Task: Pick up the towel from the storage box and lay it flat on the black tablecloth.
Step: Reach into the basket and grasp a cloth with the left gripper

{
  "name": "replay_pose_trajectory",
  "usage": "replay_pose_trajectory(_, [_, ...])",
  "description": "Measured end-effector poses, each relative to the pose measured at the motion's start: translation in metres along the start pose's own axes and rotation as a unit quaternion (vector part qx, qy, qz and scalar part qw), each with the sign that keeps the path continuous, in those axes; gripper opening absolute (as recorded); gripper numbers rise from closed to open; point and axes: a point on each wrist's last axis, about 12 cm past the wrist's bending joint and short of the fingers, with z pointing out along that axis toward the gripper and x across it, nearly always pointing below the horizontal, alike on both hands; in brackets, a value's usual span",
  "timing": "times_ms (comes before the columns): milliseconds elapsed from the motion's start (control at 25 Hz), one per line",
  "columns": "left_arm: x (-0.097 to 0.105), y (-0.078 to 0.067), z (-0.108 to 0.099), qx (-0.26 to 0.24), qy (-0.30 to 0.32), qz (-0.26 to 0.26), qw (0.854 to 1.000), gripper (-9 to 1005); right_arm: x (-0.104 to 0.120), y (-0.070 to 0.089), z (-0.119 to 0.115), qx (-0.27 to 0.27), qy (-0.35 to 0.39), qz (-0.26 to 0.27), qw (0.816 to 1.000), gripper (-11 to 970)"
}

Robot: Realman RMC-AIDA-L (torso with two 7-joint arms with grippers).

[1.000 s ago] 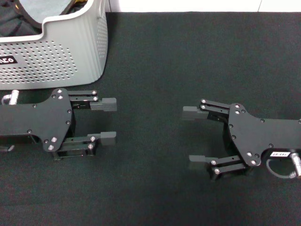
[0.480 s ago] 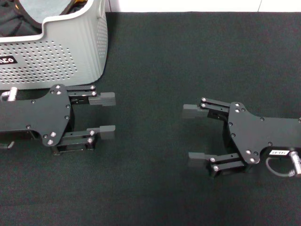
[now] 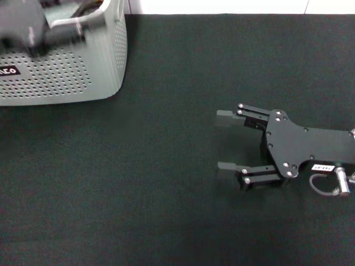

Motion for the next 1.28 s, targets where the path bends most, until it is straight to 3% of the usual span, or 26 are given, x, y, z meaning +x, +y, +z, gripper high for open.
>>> replay_pose_trajectory(160, [-0.048, 0.015, 0.002, -0.149, 0.058, 0.048, 0.986, 595, 0.004, -0.002, -0.002, 0.021, 0.007, 0.002, 1.000, 882])
replay_pose_trajectory(320, [-0.076, 0.035, 0.009, -0.285, 0.126, 0.076, 0.947, 595, 0.010, -0.002, -0.003, 0.042, 0.011, 0.005, 0.999, 882])
replay_pose_trajectory(480, [-0.080, 0.053, 0.022, -0.372, 0.216, 0.097, 0.897, 596, 0.013, -0.002, -0.005, 0.061, 0.011, 0.007, 0.998, 881])
replay_pose_trajectory(560, [-0.076, 0.063, 0.032, -0.419, 0.279, 0.111, 0.857, 596, 0.014, -0.002, -0.005, 0.065, 0.012, 0.008, 0.998, 881])
replay_pose_trajectory(680, [-0.067, 0.071, 0.040, -0.440, 0.337, 0.128, 0.822, 594, 0.016, -0.002, -0.004, 0.069, 0.015, 0.009, 0.997, 881])
replay_pose_trajectory(760, [-0.063, 0.074, 0.039, -0.445, 0.352, 0.131, 0.813, 591, 0.016, -0.003, -0.004, 0.071, 0.016, 0.010, 0.997, 881])
replay_pose_trajectory(1000, [-0.053, 0.082, 0.044, -0.437, 0.349, 0.128, 0.819, 589, 0.019, -0.002, -0.003, 0.075, 0.022, 0.013, 0.997, 880])
replay_pose_trajectory(1280, [-0.036, 0.098, 0.041, -0.444, 0.350, 0.129, 0.815, 588, 0.024, 0.001, -0.003, 0.080, 0.023, 0.020, 0.996, 879])
